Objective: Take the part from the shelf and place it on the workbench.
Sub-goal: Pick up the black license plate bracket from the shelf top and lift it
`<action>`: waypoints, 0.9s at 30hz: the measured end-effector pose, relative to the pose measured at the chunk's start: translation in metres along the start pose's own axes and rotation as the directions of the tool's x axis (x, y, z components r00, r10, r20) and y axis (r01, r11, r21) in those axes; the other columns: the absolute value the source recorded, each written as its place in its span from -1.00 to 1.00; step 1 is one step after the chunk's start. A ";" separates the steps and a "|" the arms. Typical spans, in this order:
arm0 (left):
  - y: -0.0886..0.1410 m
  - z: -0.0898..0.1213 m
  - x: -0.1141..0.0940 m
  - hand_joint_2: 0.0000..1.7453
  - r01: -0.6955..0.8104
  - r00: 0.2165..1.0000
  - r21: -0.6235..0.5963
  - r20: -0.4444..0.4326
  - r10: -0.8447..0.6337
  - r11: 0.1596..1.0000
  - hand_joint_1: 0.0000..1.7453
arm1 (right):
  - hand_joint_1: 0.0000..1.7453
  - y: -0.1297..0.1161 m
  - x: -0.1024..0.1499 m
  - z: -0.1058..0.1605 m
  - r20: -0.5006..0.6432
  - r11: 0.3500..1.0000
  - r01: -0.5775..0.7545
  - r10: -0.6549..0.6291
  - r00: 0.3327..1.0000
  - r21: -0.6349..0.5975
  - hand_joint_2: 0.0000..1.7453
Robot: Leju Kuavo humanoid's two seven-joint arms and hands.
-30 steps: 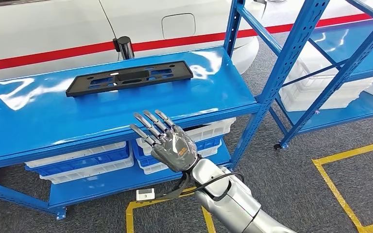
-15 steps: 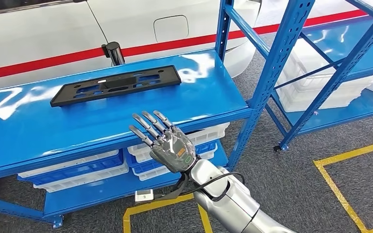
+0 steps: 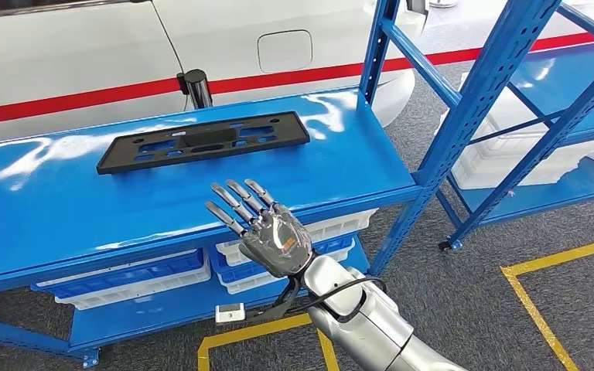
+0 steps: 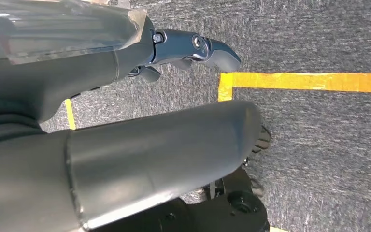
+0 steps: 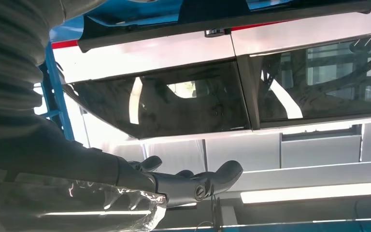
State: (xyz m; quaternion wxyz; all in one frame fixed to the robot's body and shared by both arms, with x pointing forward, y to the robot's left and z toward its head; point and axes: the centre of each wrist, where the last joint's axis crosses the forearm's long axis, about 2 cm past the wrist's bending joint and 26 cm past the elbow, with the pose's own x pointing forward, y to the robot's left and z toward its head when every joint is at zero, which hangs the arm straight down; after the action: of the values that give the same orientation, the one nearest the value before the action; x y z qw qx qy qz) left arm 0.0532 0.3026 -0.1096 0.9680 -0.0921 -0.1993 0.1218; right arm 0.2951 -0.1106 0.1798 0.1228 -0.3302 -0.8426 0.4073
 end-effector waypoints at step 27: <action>0.002 0.000 0.001 -1.00 -0.023 1.000 0.009 0.003 0.023 1.000 -1.00 | -1.00 -0.001 0.004 -0.009 0.010 1.000 0.017 -0.017 1.000 -0.015 1.00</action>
State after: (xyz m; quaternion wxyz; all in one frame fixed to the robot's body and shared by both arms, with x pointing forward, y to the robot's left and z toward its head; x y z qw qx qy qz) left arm 0.0538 0.3044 -0.1095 0.9666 -0.0901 -0.1989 0.1340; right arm 0.2956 -0.1027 0.1860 0.1195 -0.3220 -0.8490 0.4015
